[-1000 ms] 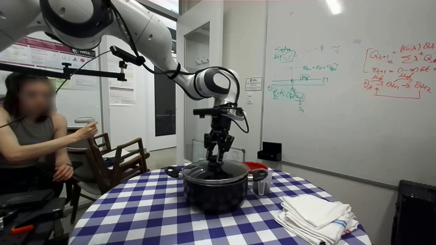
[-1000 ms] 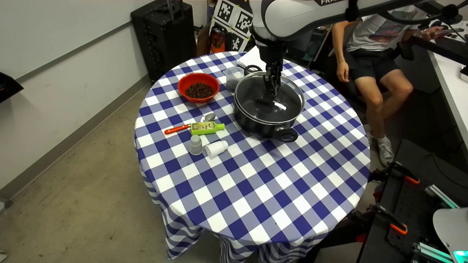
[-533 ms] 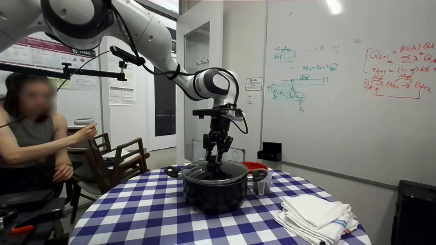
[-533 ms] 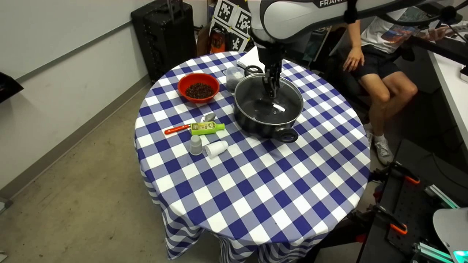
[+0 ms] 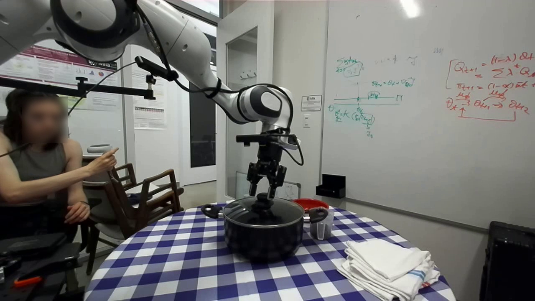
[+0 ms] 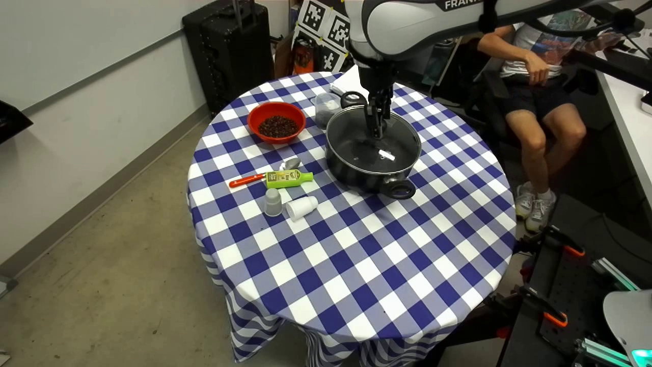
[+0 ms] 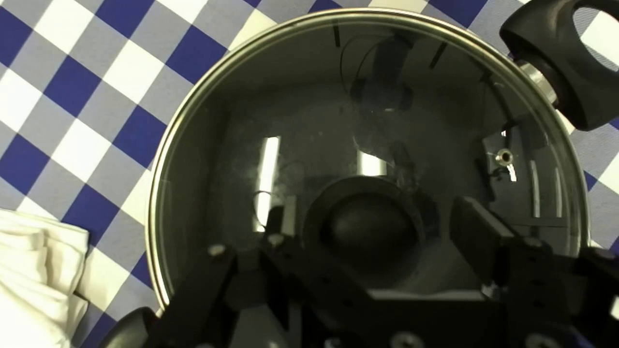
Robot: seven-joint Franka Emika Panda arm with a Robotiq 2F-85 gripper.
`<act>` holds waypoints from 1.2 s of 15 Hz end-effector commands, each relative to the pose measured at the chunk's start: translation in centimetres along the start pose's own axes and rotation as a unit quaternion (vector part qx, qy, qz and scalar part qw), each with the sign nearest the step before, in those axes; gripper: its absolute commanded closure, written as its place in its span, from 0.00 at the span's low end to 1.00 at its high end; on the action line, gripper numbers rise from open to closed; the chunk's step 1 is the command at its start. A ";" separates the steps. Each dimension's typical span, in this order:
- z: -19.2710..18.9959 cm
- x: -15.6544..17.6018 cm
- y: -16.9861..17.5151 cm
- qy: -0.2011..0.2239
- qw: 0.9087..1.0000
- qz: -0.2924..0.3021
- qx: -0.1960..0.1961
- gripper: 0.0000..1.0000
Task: Put the lid on the pot
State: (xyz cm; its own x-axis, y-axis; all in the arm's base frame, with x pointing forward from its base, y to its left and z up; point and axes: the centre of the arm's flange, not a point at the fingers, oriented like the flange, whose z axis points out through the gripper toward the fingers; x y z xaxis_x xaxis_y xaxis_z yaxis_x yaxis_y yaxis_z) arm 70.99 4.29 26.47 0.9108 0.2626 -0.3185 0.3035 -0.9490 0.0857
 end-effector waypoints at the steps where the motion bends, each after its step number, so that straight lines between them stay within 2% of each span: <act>1: -0.6 -0.5 0.0 0.007 1.000 0.000 0.013 0.00; 7: -0.7 -2.1 0.7 -0.007 0.999 0.006 0.031 0.00; 13: -3.7 -5.6 1.6 0.022 1.000 0.021 0.004 0.00; 18: -4.7 -10.7 1.5 0.036 0.998 0.055 0.000 0.00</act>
State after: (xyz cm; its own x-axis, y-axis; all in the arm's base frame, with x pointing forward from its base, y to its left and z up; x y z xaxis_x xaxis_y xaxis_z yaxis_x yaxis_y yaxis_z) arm 68.13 1.49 33.47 0.9447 0.2092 -0.2527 0.2397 -0.9661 0.0963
